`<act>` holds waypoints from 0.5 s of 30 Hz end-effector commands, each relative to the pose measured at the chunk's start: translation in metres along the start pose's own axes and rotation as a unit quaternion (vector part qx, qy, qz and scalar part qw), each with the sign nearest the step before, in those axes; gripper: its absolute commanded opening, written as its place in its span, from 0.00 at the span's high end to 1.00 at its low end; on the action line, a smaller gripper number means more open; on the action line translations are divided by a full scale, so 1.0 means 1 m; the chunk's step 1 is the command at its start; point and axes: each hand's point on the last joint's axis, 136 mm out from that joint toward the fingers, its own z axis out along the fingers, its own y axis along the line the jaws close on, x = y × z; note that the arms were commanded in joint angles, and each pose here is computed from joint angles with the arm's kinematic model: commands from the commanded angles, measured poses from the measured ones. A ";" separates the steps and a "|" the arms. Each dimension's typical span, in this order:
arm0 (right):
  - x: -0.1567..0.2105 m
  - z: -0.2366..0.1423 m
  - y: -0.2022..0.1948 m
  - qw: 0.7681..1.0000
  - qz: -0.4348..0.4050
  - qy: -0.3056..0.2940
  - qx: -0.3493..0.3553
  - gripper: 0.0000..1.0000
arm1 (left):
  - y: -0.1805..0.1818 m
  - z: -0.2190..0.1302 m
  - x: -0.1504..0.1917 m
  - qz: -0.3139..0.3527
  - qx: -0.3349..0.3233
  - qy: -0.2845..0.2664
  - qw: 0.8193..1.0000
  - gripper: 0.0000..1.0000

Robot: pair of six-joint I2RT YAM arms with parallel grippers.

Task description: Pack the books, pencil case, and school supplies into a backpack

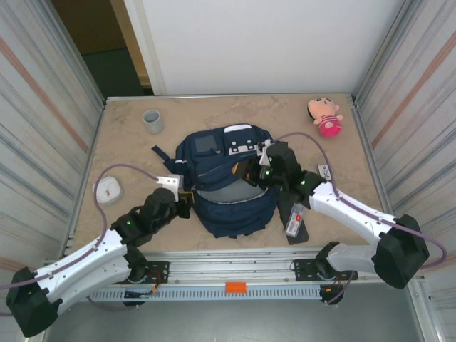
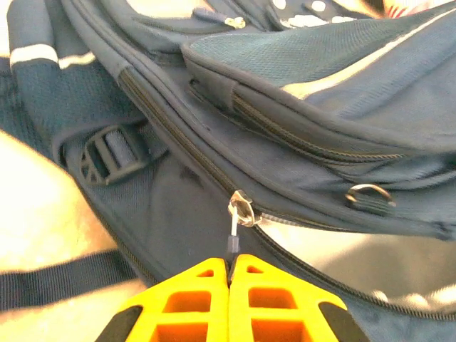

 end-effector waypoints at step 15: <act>-0.044 -0.067 0.103 0.984 -0.110 0.032 -0.134 1.00 | 0.104 0.028 -0.053 -0.031 -0.152 -0.040 0.987 0.88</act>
